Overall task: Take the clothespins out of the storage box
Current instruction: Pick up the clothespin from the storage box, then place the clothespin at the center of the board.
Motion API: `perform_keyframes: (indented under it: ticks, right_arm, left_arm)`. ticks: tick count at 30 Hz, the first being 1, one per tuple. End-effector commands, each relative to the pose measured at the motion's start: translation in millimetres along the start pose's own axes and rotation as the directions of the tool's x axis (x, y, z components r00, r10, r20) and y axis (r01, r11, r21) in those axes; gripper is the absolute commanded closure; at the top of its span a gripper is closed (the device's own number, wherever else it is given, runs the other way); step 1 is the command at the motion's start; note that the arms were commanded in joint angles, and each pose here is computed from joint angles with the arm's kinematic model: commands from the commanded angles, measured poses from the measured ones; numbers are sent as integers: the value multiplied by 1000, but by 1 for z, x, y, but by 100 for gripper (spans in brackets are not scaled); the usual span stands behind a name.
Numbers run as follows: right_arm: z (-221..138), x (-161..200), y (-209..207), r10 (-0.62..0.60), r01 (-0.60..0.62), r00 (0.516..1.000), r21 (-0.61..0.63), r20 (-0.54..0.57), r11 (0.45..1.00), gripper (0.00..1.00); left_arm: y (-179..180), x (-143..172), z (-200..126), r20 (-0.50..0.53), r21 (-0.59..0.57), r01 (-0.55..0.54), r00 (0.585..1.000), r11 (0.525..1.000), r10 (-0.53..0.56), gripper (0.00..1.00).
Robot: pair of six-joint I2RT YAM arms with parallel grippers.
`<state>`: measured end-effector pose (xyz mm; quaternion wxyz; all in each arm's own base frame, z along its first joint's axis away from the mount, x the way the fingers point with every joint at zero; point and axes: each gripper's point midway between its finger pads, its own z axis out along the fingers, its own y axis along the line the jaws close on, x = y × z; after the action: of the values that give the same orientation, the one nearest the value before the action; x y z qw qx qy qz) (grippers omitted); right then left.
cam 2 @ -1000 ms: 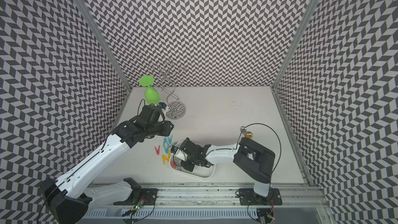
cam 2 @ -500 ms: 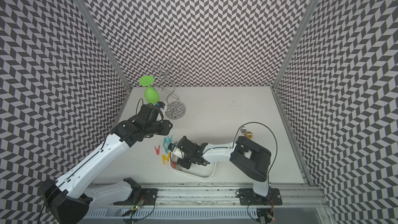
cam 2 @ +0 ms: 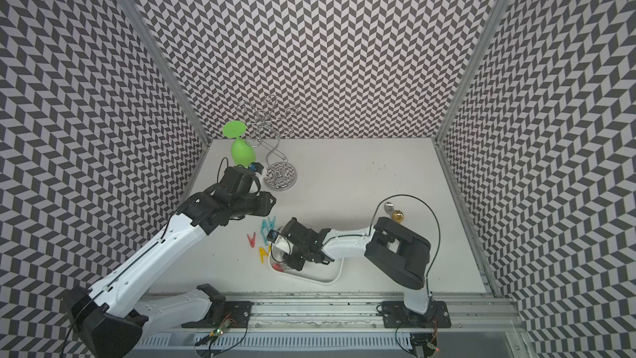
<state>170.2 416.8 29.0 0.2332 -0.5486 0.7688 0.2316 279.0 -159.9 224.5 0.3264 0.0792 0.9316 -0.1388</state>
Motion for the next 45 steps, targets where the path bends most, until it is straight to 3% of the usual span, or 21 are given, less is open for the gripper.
perform_keyframes:
  ticks: [1, 9, 17, 24, 34, 40, 45]
  right_arm:
    - [-17, -12, -1, 6, -7, 998, 24, 58, 1000, 92]
    - [-60, -40, -17, 40, -54, 986, 85, 160, 995, 96]
    - [-103, -75, -94, 183, -238, 942, 175, 280, 955, 96]
    - [-66, -86, -131, 240, -272, 952, 167, 189, 948, 94]
    - [-7, -63, -155, 323, -322, 946, 195, 28, 927, 91]
    - [2, -59, -157, 325, -318, 946, 195, -6, 928, 86]
    - [-8, -67, -155, 310, -305, 951, 182, 7, 935, 76]
  left_arm:
    - [-3, -8, -5, 37, 21, -9, 999, 1000, 8, 60]
    - [-1, -12, -6, 51, 12, -10, 999, 1000, 9, 60]
    - [7, -17, -13, 85, -21, 13, 996, 1000, -11, 60]
    - [14, -15, -12, 88, -37, 34, 996, 999, -31, 60]
    - [22, -12, -14, 96, -55, 52, 994, 997, -47, 60]
    - [23, -11, -13, 90, -57, 49, 995, 997, -44, 60]
    - [26, -9, -13, 93, -61, 53, 995, 997, -47, 60]
